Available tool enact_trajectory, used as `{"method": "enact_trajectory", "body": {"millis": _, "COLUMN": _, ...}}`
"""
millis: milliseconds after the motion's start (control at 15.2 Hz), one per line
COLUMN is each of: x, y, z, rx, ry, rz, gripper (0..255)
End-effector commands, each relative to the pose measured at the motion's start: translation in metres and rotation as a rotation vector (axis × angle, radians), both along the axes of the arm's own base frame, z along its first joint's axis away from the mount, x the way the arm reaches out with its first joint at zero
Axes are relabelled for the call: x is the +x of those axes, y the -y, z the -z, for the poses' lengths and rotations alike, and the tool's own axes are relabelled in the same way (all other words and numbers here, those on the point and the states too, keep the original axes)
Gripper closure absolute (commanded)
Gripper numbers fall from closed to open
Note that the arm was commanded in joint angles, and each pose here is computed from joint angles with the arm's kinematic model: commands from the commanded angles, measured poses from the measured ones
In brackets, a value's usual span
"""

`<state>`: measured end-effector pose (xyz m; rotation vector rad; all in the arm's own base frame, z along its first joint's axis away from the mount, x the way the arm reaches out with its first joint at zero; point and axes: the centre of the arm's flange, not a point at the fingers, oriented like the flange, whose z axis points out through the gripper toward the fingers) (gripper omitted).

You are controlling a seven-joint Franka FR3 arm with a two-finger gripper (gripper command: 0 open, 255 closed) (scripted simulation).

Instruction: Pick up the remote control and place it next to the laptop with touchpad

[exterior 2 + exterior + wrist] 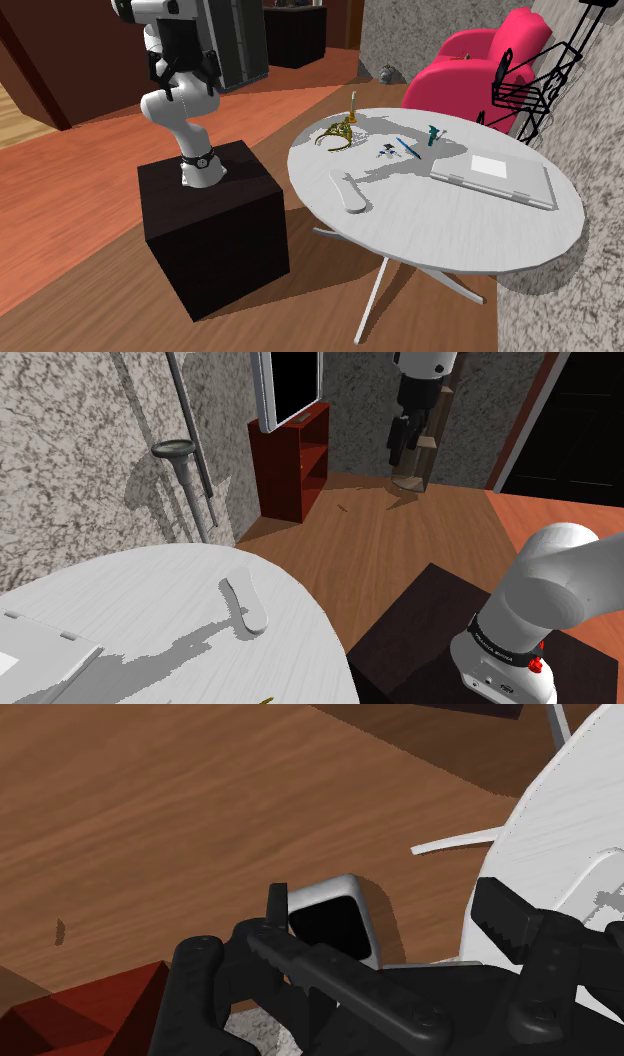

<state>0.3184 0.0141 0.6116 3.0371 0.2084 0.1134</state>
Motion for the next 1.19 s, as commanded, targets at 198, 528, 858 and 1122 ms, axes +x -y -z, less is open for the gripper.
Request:
{"method": "enact_trajectory", "body": {"millis": 198, "x": 0.01, "y": -0.03, "z": 0.023, "rx": 0.007, "ry": -0.005, "rz": 0.026, "gripper": 0}}
{"method": "enact_trajectory", "body": {"millis": 528, "x": 0.029, "y": -0.079, "z": 0.062, "rx": 0.018, "ry": -0.012, "rz": 0.07, "gripper": 0}}
{"method": "enact_trajectory", "body": {"millis": 858, "x": 0.049, "y": -0.128, "z": 0.1, "rx": 0.029, "ry": -0.02, "rz": 0.114, "gripper": 0}}
{"method": "enact_trajectory", "body": {"millis": 1122, "x": 0.067, "y": -0.167, "z": 0.13, "rx": 0.038, "ry": -0.026, "rz": 0.149, "gripper": 0}}
